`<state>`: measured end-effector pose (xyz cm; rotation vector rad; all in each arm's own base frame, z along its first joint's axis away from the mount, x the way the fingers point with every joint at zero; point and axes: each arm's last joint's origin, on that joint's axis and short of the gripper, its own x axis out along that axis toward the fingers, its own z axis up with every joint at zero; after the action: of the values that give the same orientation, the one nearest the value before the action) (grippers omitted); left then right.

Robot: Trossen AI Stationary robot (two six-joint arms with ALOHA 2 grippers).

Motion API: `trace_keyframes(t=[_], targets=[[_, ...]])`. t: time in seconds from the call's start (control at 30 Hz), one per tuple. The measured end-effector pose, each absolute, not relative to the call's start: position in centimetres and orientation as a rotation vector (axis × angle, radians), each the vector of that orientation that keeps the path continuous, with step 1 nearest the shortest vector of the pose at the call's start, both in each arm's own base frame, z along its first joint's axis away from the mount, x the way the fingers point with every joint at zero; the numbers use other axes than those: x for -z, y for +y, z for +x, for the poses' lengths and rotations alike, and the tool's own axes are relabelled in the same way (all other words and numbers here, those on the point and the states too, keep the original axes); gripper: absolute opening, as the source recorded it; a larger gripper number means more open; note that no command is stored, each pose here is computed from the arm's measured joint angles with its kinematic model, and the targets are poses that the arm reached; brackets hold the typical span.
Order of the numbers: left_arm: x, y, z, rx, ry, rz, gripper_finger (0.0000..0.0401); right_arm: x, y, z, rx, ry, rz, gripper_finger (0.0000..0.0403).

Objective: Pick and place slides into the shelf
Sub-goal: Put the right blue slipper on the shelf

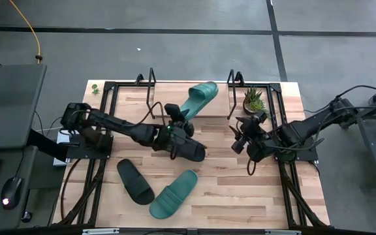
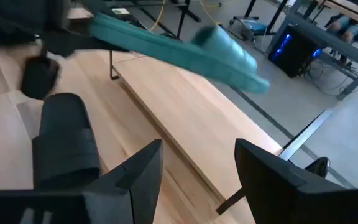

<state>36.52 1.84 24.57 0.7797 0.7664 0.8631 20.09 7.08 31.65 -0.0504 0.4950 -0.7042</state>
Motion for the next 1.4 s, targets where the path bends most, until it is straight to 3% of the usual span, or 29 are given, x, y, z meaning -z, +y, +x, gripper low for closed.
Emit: trace_keyframes(t=[0.47, 0.93, 1.4], targets=[[-23.0, 6.1, 40.4, -0.952, 0.88, 0.827, 0.0078, -31.7, 7.5, 19.9, 0.703, 0.477, -0.069, 0.019], [-21.4, 7.0, 44.8, -0.929, 0.906, 0.864, 0.0078, -31.7, 7.5, 19.9, 0.696, 0.482, -0.066, 0.019], [-19.4, 11.0, 44.9, -0.992, 0.962, 0.822, 0.0078, -31.7, 7.6, 19.9, 0.691, 0.486, -0.064, 0.019]])
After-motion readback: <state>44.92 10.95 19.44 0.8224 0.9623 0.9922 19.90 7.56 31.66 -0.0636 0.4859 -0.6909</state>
